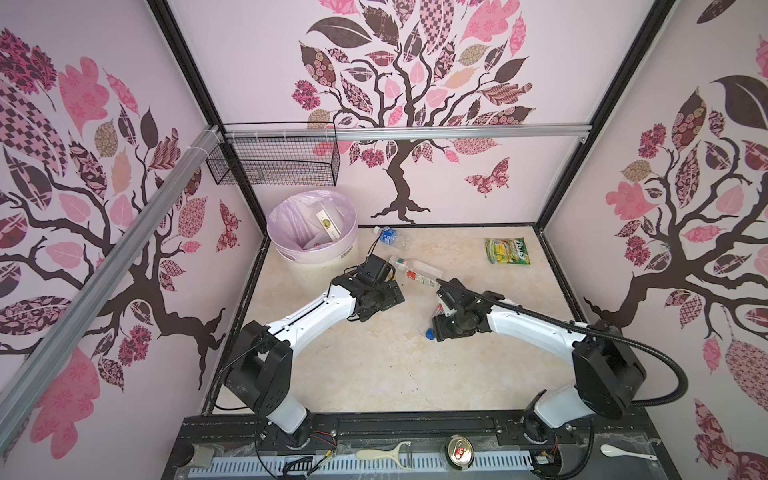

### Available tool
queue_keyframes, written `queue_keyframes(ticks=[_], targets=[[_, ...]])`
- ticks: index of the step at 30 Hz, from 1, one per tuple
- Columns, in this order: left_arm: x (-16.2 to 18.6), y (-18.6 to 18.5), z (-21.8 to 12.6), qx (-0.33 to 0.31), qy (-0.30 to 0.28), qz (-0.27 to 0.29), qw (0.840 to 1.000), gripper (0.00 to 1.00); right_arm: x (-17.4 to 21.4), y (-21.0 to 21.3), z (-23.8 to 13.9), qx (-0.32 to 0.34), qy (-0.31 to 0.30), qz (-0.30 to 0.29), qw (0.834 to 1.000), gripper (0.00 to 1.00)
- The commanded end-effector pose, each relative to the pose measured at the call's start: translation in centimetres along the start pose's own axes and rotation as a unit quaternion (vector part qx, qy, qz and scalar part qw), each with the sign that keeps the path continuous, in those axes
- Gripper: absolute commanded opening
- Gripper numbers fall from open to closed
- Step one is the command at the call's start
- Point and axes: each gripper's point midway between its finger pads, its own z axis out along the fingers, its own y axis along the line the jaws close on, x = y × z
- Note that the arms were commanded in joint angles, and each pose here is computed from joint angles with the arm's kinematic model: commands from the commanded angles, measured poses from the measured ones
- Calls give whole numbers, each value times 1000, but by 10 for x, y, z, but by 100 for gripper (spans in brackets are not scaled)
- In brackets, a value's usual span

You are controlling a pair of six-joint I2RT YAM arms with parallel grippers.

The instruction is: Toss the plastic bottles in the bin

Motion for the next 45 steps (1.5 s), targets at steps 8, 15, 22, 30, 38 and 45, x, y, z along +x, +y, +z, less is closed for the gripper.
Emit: queue_keyframes(ticks=[8, 15, 22, 30, 38, 45], targets=[[2, -45, 20, 26, 31, 36, 999, 98, -59, -41, -39, -16, -59, 116, 991, 93], [15, -40, 26, 15, 54, 41, 998, 98, -102, -45, -15, -14, -43, 146, 988, 100], [23, -22, 21, 2, 48, 32, 998, 98, -95, -48, 23, 5, 28, 156, 987, 94], [24, -14, 22, -1, 44, 24, 999, 98, -76, -60, 31, 28, 40, 160, 986, 89], [19, -29, 28, 13, 48, 26, 998, 98, -71, -56, 47, 17, 62, 160, 985, 88], [20, -26, 28, 8, 48, 26, 998, 98, -68, -51, 57, 6, 77, 160, 984, 83]])
